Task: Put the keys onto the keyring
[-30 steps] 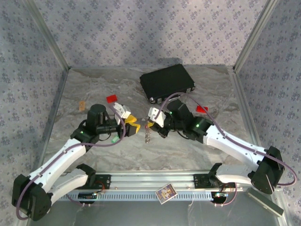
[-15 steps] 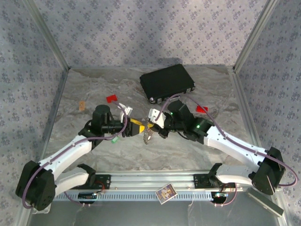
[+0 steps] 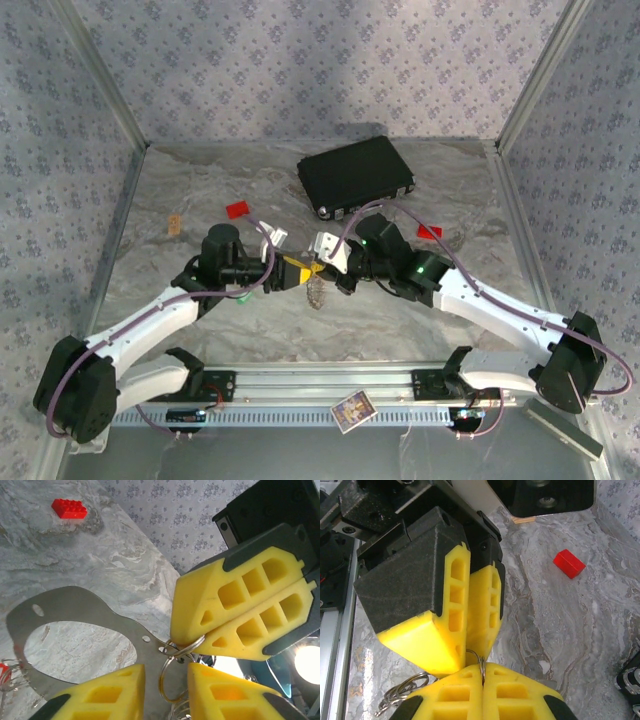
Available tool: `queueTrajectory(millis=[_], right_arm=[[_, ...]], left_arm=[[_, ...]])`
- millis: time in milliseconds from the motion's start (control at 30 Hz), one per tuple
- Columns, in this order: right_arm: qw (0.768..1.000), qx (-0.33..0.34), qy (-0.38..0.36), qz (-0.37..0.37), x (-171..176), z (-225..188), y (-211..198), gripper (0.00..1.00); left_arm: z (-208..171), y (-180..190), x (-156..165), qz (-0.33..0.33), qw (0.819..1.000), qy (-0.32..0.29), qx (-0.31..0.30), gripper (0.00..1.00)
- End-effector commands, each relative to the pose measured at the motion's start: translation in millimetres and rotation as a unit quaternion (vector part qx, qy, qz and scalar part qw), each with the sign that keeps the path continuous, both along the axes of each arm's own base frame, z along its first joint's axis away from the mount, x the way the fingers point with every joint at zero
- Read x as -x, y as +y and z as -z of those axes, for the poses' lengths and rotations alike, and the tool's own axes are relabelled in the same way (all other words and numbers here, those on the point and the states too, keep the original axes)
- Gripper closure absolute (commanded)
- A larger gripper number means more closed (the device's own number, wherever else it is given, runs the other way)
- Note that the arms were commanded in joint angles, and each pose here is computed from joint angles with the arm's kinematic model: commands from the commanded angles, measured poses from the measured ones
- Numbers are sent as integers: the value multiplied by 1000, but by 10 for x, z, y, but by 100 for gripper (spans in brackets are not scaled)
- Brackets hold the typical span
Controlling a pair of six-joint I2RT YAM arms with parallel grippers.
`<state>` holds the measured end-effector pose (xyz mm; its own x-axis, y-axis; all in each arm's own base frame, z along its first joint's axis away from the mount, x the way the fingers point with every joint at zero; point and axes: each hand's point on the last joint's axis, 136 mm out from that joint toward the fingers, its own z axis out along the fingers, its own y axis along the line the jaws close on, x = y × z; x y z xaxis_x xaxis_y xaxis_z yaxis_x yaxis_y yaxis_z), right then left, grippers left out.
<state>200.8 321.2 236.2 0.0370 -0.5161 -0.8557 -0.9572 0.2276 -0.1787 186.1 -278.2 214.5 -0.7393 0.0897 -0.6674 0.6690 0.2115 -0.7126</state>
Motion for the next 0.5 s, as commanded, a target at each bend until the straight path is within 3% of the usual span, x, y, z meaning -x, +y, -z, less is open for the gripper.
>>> queueTrajectory(millis=[0, 233, 467], right_arm=[[1000, -17, -19, -8, 9, -105, 46, 100], [1000, -8, -11, 5, -34, -59, 34, 100], [1000, 3, 3, 9, -51, -16, 52, 100]], left_arm=[[-114, -10, 77, 18, 999, -38, 10, 78], [-89, 31, 173, 17, 994, -108, -25, 94], [26, -13, 386, 56, 978, -184, -79, 86]])
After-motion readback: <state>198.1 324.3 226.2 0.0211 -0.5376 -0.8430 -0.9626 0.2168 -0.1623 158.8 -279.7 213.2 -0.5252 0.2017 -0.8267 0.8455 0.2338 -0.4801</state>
